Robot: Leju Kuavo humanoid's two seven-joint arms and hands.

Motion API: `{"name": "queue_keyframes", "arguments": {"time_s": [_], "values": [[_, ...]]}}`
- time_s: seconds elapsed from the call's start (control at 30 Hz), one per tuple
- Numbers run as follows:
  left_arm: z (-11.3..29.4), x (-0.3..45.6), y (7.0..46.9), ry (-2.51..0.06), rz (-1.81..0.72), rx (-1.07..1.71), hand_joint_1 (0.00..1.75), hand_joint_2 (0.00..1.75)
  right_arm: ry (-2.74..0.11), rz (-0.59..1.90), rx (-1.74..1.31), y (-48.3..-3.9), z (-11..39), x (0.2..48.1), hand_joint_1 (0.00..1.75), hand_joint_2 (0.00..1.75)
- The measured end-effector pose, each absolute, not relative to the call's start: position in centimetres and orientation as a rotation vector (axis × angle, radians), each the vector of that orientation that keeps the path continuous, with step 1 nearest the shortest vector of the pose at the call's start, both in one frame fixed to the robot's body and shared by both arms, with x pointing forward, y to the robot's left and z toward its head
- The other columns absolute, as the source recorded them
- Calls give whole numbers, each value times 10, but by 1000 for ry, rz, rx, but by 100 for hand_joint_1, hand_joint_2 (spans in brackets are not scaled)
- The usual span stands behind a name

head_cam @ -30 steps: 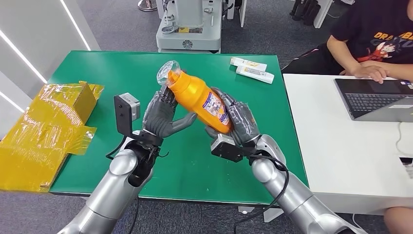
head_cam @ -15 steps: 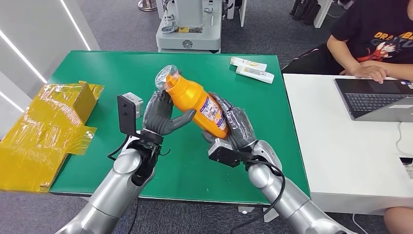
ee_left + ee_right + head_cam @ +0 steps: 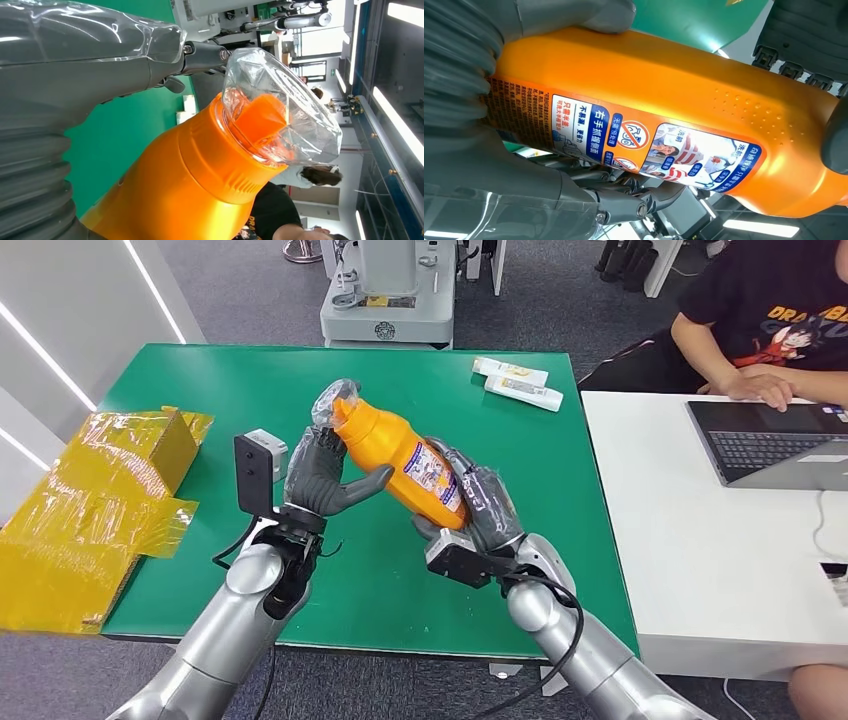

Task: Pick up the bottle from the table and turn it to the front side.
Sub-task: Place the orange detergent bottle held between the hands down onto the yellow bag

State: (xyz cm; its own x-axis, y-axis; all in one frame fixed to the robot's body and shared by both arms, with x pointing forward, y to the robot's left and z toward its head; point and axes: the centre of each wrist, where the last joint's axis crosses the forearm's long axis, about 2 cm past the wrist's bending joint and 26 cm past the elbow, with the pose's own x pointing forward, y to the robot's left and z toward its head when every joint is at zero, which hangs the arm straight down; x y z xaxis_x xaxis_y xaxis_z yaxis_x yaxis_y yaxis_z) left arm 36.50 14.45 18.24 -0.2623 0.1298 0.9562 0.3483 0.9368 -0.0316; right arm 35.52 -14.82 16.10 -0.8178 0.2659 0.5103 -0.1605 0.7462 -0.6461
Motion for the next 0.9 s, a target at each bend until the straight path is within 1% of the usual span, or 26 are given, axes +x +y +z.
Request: {"name": "queue_keyframes", "arguments": {"time_s": [0.27,0.43,0.67,0.77,0.8,0.87,0.9], "values": [[182,365,144,-1838,-216,-352,0,175,-2345,935,-70,-143,161,356,175,175],[181,365,143,-1831,-218,-357,0,175,-2364,940,-72,-134,172,363,175,175],[180,365,141,-1823,-223,-370,0,175,-2380,992,-145,-130,178,370,175,175],[180,364,140,-1817,-235,-386,4,175,-2379,1009,-170,-131,177,371,175,175],[180,364,140,-1816,-238,-390,20,175,-2378,1014,-177,-131,177,372,175,175],[179,364,140,-1813,-241,-395,85,175,-2377,1023,-188,-132,177,373,175,175],[179,364,140,-1811,-243,-398,123,175,-2377,1027,-193,-132,177,374,175,175]]}}
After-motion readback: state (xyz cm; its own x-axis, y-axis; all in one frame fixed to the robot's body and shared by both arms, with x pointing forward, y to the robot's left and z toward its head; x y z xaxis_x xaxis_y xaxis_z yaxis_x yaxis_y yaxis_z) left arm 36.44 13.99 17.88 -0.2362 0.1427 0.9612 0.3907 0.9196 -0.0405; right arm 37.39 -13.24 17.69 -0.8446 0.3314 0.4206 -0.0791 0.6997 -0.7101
